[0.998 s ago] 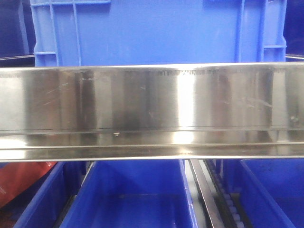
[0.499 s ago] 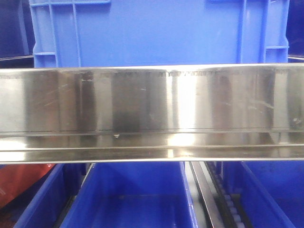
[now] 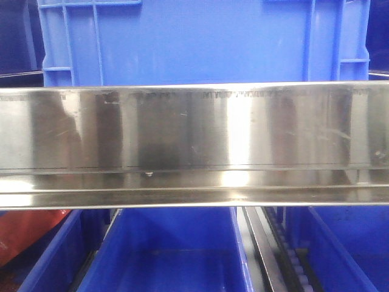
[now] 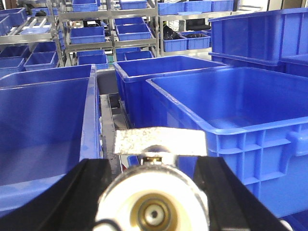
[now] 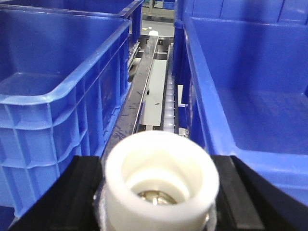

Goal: Place valve from conveyor to right shelf box

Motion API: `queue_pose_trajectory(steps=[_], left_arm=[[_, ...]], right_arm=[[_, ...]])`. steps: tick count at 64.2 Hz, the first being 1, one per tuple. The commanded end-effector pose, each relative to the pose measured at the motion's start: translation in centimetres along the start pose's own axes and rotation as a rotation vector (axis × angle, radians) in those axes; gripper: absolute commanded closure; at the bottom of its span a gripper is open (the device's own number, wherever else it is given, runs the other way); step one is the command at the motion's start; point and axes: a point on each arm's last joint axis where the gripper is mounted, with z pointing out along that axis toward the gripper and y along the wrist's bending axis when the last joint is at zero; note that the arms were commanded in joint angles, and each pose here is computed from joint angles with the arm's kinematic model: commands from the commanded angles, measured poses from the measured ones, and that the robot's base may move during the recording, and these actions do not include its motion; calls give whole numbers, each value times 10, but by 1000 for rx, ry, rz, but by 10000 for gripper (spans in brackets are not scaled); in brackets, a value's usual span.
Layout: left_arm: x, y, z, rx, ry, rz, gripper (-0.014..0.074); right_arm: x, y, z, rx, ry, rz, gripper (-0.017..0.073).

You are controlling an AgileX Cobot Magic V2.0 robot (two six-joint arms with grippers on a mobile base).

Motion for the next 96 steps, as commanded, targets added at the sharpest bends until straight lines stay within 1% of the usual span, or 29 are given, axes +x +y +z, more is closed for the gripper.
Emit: queue_pose_trajectory(steps=[1, 9, 15, 20, 26, 30, 33, 39, 43, 47, 51, 56, 60, 65, 70, 74, 80, 87, 93, 96], left_arm=[[-7, 0, -2, 0, -65, -12, 705], [-12, 1, -3, -12, -127, -10, 705], [-19, 3, 6, -22, -157, -11, 705], [-28, 5, 20, -17, -112, -13, 705], [-43, 6, 43, -2, -45, -16, 705], [-54, 6, 59, 23, -24, -16, 705], [-65, 3, 73, 60, -14, -14, 705], [-84, -10, 102, 155, -5, -2, 705], [-95, -23, 125, 215, 8, 25, 705], [-104, -38, 145, 271, 12, 48, 705], [-107, -53, 172, 309, 33, 71, 705], [-111, -73, 202, 350, 44, 79, 705], [-105, -87, 233, 367, 83, 86, 705], [-92, -100, 267, 373, 133, 93, 705], [-72, -109, 296, 374, 196, 101, 705], [-54, -116, 313, 378, 260, 113, 705], [-32, -122, 328, 386, 348, 126, 705], [-14, -126, 339, 388, 419, 147, 705], [-2, -126, 345, 380, 473, 190, 703], [2, -126, 346, 378, 492, 200, 692]], right_arm=[[-9, -1, -3, 12, -91, -8, 715], [-11, -1, -5, 9, -92, -7, 715], [-23, 0, -7, 8, -114, -6, 715], [-38, 0, -8, 4, -138, -11, 715], [-58, 2, -2, -27, -156, -19, 715], [-74, 6, 4, -57, -168, -32, 715], [-85, 9, 10, -85, -173, -46, 715], [-109, 21, 28, -159, -178, -60, 715], [-123, 31, 40, -209, -189, -68, 715], [-134, 43, 58, -252, -187, -76, 715], [-145, 55, 72, -295, -192, -83, 715], [-152, 72, 97, -337, -168, -93, 715], [-156, 83, 114, -358, -152, -99, 715], [-152, 94, 145, -364, -100, -107, 715], [-143, 102, 171, -363, -45, -114, 715], [-134, 106, 189, -362, 4, -120, 715], [-118, 112, 212, -362, 82, -131, 715], [-102, 118, 234, -361, 157, -140, 713], [-91, 121, 247, -361, 201, -145, 698], [-85, 122, 254, -360, 225, -149, 683]])
